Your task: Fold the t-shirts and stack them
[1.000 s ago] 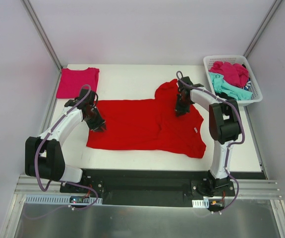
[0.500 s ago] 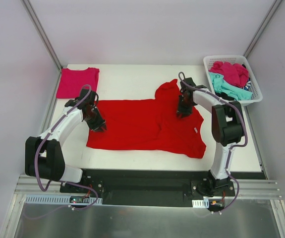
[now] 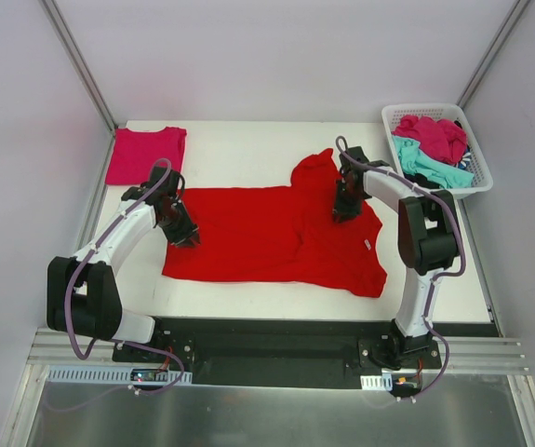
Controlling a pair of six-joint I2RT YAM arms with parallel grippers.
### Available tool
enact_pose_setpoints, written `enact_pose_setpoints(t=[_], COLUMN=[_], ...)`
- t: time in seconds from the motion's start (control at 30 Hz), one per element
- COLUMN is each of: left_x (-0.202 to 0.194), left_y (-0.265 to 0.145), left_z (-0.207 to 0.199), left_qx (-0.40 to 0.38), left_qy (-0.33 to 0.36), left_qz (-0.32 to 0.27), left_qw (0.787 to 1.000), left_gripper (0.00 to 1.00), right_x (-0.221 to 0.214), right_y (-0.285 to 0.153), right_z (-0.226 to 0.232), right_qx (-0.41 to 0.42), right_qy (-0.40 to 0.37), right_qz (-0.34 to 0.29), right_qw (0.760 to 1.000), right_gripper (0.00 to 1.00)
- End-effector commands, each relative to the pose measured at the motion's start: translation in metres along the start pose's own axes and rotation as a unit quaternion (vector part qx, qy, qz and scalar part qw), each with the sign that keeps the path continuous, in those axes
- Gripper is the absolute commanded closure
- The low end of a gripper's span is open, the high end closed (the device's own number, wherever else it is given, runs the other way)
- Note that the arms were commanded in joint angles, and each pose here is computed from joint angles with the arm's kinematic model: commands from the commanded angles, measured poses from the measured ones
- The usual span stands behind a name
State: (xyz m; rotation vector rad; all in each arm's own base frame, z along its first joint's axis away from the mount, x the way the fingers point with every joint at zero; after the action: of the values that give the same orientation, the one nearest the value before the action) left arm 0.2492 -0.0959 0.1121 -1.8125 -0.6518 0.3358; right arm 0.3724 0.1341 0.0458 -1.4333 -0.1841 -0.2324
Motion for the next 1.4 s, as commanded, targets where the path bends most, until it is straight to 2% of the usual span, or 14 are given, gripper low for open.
enact_pose_setpoints(t=[0.0,0.2,0.33,0.37,0.73,0.97,1.37], left_x=[0.001,0.001,0.000,0.000,-0.001,-0.001,-0.002], left_y=[-0.007,-0.007,-0.005,-0.006,-0.007,-0.006,-0.005], left_z=[-0.005,-0.003,-0.003,-0.003,-0.003,-0.002,-0.004], left_qx=[0.001,0.004,0.005,0.005,0.004,0.005,0.004], left_qy=[0.008,0.008,0.006,0.007,0.006,0.006,0.007], left_qz=[-0.002,-0.002,0.001,0.000,0.000,0.001,0.002], left_qw=[1.000,1.000,1.000,1.000,1.000,1.000,1.000], left_gripper=[0.80,0.80,0.80,0.80,0.80,0.80,0.80], right_x=[0.000,-0.003,-0.001,0.001,0.030,0.027,0.024], right_y=[-0.010,-0.005,-0.006,-0.008,-0.046,-0.041,-0.050], right_z=[0.008,0.008,0.009,0.009,0.005,-0.009,-0.035], right_qx=[0.020,0.021,0.021,0.021,0.000,-0.012,-0.044], right_qy=[0.004,0.007,0.008,0.007,-0.008,0.004,0.020], right_qz=[-0.010,-0.006,-0.005,-0.009,-0.047,-0.036,-0.055], right_qw=[1.000,1.000,1.000,1.000,0.999,0.999,0.997], right_gripper=[0.77,0.80,0.98,0.99,0.99,0.99,0.99])
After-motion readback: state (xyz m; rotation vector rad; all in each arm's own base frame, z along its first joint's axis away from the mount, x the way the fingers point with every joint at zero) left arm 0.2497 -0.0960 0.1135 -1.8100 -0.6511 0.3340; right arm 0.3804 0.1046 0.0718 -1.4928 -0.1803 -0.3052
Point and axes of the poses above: each gripper's point midway between its finger pads, its own y axis out along the fingers, its own z axis along the line the jaws close on, x = y × z, the point moved 2 cm from there along -y, back along the fingers, and after that the axes turned 6 degrees about -y, right-handed, at the moved point
